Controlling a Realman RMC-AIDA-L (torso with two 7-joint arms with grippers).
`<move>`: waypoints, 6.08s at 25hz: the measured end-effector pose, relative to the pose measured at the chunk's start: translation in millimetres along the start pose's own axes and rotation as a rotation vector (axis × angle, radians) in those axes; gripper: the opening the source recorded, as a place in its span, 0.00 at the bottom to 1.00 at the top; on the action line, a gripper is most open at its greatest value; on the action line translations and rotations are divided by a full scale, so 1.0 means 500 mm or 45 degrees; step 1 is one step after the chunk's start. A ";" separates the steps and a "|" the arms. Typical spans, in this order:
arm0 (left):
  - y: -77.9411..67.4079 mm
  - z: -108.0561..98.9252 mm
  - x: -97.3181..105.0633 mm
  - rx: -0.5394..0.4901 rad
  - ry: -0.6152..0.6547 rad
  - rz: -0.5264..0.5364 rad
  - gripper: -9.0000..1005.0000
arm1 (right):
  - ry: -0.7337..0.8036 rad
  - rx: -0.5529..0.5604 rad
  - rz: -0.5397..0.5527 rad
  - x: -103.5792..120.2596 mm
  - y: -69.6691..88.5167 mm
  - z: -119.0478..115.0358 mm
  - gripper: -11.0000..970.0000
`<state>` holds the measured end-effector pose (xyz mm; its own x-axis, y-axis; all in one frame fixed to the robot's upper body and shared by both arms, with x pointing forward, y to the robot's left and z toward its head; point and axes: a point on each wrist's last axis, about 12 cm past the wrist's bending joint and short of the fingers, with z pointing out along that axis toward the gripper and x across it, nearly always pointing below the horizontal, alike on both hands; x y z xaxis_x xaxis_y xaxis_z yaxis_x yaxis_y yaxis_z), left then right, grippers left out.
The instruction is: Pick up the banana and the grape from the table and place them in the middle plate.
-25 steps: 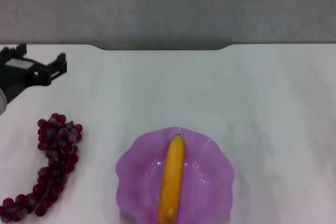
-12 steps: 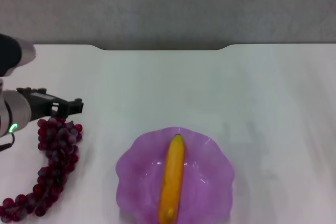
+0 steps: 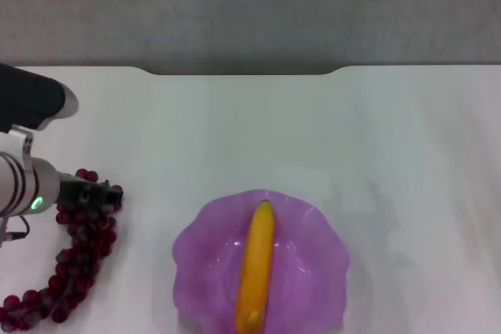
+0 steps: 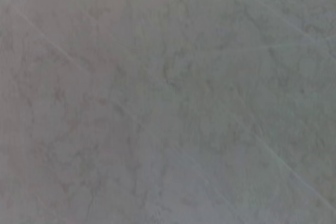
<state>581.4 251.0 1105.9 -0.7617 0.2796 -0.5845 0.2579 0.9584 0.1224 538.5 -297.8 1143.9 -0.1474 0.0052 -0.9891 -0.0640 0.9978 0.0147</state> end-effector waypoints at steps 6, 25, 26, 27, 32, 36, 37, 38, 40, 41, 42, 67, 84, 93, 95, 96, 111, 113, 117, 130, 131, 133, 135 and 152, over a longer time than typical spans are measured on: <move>0.003 0.009 0.002 -0.004 0.027 -0.004 0.84 | 0.001 0.000 0.000 0.001 0.000 0.000 0.63; 0.010 0.024 0.005 -0.012 0.083 -0.017 0.66 | -0.002 -0.005 -0.001 -0.001 0.002 0.004 0.63; 0.011 0.024 0.005 -0.013 0.083 -0.019 0.64 | 0.000 -0.005 -0.002 0.000 0.002 0.004 0.63; 0.012 0.024 0.004 -0.013 0.082 -0.019 0.63 | 0.001 -0.006 -0.002 0.000 0.003 0.005 0.63; 0.014 0.023 0.002 -0.015 0.081 -0.020 0.43 | 0.010 -0.010 -0.004 0.002 0.003 0.006 0.63; 0.016 0.022 0.001 -0.018 0.087 -0.015 0.33 | 0.016 -0.014 -0.005 0.003 0.004 0.007 0.63; 0.016 0.022 0.001 -0.018 0.089 -0.013 0.31 | 0.016 -0.014 -0.005 0.003 0.004 0.007 0.63; 0.016 0.022 0.000 -0.018 0.089 -0.011 0.29 | 0.016 -0.014 -0.005 0.003 0.004 0.007 0.63; 0.016 0.022 0.000 -0.018 0.091 -0.004 0.25 | 0.017 -0.014 -0.005 0.003 0.004 0.007 0.63; 0.016 0.022 0.000 -0.017 0.091 0.000 0.23 | 0.017 -0.014 -0.005 0.003 0.004 0.007 0.63; 0.016 0.022 0.001 -0.017 0.092 0.005 0.21 | 0.017 -0.014 -0.005 0.003 0.004 0.007 0.63; 0.029 -0.185 -0.115 0.078 -0.406 0.187 0.20 | 0.019 -0.019 -0.007 0.003 0.006 0.011 0.63; -0.096 -0.309 -0.107 0.408 -0.537 0.478 0.20 | 0.028 -0.030 -0.008 0.006 0.011 0.012 0.63; -0.162 -0.297 -0.076 0.573 -0.450 0.574 0.20 | 0.023 -0.034 -0.009 0.004 0.013 0.012 0.63; -0.179 -0.293 -0.068 0.613 -0.433 0.601 0.20 | 0.022 -0.035 -0.009 0.003 0.013 0.012 0.63; -0.187 -0.291 -0.065 0.629 -0.428 0.618 0.20 | 0.021 -0.035 -0.009 0.003 0.013 0.012 0.63; -0.233 -0.245 -0.059 0.773 -0.375 0.671 0.20 | 0.015 -0.048 -0.011 -0.001 0.020 0.016 0.63; -0.227 -0.217 -0.058 0.759 -0.348 0.644 0.20 | 0.016 -0.048 -0.011 -0.001 0.020 0.016 0.63; -0.212 -0.152 -0.053 0.711 -0.312 0.611 0.20 | 0.016 -0.048 -0.011 0.000 0.020 0.016 0.63; -0.200 -0.037 -0.008 0.661 -0.187 0.735 0.20 | 0.019 -0.051 -0.012 0.001 0.021 0.018 0.63; -0.202 -0.038 -0.008 0.663 -0.191 0.740 0.20 | 0.019 -0.051 -0.012 0.001 0.021 0.018 0.63; -0.204 -0.042 -0.011 0.666 -0.199 0.743 0.20 | 0.020 -0.051 -0.013 0.001 0.021 0.018 0.63; -0.205 -0.046 -0.013 0.667 -0.208 0.742 0.20 | 0.021 -0.050 -0.012 0.002 0.021 0.018 0.63; -0.113 -0.090 -0.070 0.425 -0.603 0.427 0.55 | 0.021 -0.051 -0.012 0.002 0.021 0.018 0.63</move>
<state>566.7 189.5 1155.5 -0.2849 0.4310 -0.8562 0.6631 0.7337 0.1486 546.6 -286.8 1142.0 -0.1625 -0.0060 -0.9867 -0.1046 0.9944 0.0112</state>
